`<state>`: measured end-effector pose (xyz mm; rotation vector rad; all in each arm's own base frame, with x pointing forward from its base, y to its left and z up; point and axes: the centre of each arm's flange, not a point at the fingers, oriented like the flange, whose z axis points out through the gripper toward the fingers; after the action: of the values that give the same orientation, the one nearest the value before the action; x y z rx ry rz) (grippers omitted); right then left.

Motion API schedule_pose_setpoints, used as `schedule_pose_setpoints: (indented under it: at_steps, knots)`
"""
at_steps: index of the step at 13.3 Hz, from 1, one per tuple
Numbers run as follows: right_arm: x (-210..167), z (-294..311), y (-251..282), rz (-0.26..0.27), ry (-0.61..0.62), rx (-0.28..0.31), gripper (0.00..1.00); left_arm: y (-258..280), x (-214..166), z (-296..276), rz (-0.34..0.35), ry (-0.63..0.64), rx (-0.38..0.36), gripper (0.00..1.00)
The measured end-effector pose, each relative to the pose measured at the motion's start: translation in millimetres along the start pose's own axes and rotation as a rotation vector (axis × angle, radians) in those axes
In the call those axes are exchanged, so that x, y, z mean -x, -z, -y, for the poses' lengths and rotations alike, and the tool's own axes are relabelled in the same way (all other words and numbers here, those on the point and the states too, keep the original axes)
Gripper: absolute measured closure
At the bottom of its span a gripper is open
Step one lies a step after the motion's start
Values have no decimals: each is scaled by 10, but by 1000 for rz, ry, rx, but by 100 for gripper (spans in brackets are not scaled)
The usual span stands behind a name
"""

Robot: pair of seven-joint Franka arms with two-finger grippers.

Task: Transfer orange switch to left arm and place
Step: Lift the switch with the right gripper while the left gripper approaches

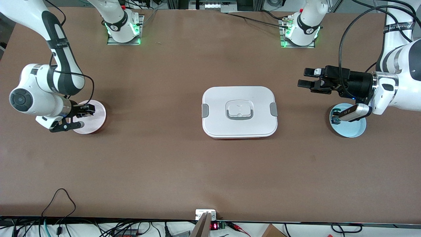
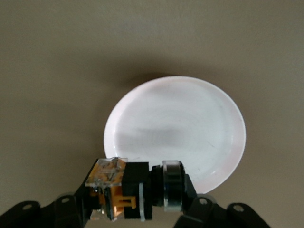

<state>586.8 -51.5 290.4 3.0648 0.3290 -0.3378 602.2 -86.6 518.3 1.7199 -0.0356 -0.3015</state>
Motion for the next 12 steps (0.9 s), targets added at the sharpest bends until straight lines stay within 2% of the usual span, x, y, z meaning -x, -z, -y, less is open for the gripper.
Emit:
schedule_pose_setpoints:
  at_steps: [3,7,10,12]
  knots:
    - [-85,280,568,-62,67,17,28,0,0,4,0,1,0,0]
    - [-36,810,1323,-186,237,40,28,-1,-3,24,0,5,1,0]
    - [73,1296,1791,-281,343,-1,28,-2,-11,44,1,15,2,0]
    - [112,1613,2069,-351,449,-49,28,-4,-21,55,0,87,10,0]
